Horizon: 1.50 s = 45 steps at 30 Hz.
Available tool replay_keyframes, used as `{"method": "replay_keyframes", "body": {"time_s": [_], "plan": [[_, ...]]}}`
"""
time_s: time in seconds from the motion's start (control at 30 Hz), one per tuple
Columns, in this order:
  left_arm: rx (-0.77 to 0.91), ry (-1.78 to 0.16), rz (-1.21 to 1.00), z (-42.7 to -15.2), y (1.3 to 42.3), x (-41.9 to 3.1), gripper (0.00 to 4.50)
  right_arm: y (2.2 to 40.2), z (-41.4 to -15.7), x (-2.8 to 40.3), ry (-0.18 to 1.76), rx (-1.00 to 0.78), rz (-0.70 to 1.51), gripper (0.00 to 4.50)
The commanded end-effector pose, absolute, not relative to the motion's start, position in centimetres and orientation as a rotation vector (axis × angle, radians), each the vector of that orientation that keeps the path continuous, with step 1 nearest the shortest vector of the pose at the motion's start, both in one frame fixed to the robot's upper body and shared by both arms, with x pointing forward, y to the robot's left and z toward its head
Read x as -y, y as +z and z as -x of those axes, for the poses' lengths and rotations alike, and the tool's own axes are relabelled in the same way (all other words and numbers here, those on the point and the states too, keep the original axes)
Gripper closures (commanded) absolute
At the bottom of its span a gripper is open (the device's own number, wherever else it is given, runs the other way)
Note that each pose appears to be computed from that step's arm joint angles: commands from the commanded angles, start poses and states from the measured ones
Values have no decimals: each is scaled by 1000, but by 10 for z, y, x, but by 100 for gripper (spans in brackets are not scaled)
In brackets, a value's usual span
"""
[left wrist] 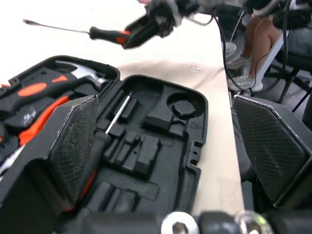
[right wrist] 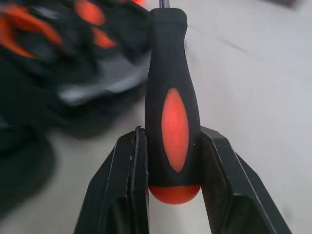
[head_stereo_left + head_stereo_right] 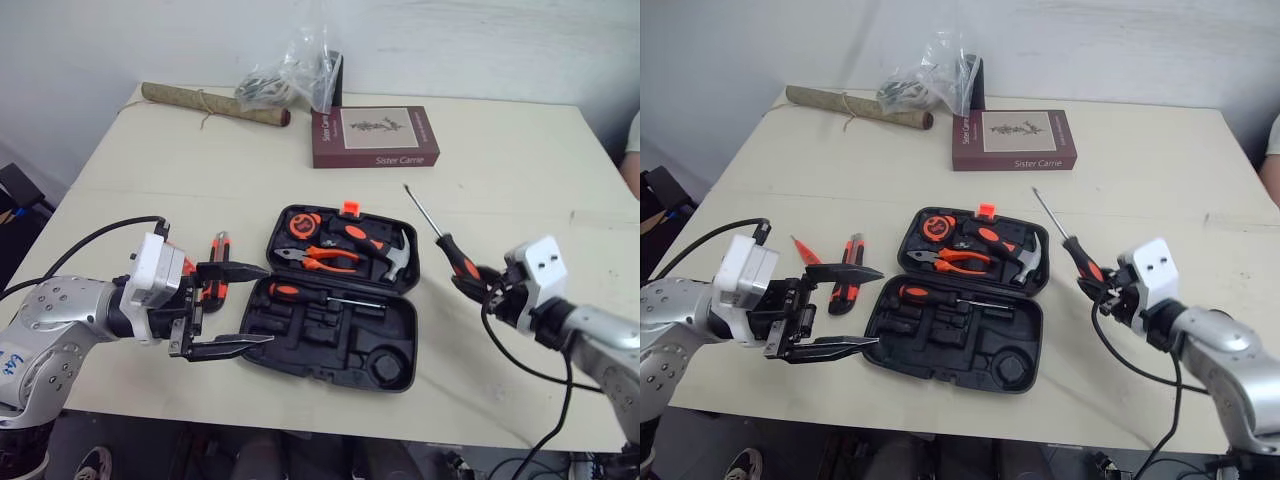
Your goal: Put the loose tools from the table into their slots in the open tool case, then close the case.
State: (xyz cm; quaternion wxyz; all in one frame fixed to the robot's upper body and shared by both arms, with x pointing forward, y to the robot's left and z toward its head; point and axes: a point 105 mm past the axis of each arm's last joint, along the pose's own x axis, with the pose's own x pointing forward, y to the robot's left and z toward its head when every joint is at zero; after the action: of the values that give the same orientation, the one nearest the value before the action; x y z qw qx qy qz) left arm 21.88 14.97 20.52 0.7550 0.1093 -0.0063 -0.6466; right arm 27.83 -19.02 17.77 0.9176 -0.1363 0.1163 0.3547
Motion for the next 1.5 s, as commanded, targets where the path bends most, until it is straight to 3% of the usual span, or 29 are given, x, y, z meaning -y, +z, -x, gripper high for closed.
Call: {"method": "replay_keyframes", "body": {"time_s": [0.03,0.17,0.33,0.67,1.2,1.27,1.33,1.5], "plan": [[14,-1375,-280,-220,202,-159,0,192,-253,145,1060,-304,299,353],[6,-1342,-276,-218,198,-165,0,183,-239,122,1217,-448,379,353],[-35,-1318,-285,-213,190,-172,0,150,-239,119,1214,-633,564,353],[-36,-1297,-275,-211,190,-171,0,143,-257,112,1105,-683,628,353],[-46,-1288,-272,-211,189,-171,0,129,-253,114,1106,-762,647,353],[-44,-1285,-272,-211,189,-171,0,130,-255,114,1103,-743,642,248],[-44,-1282,-272,-211,189,-171,0,132,-253,111,1130,-739,627,177],[-47,-1279,-269,-208,188,-173,0,133,-245,114,1183,-769,612,169]]}}
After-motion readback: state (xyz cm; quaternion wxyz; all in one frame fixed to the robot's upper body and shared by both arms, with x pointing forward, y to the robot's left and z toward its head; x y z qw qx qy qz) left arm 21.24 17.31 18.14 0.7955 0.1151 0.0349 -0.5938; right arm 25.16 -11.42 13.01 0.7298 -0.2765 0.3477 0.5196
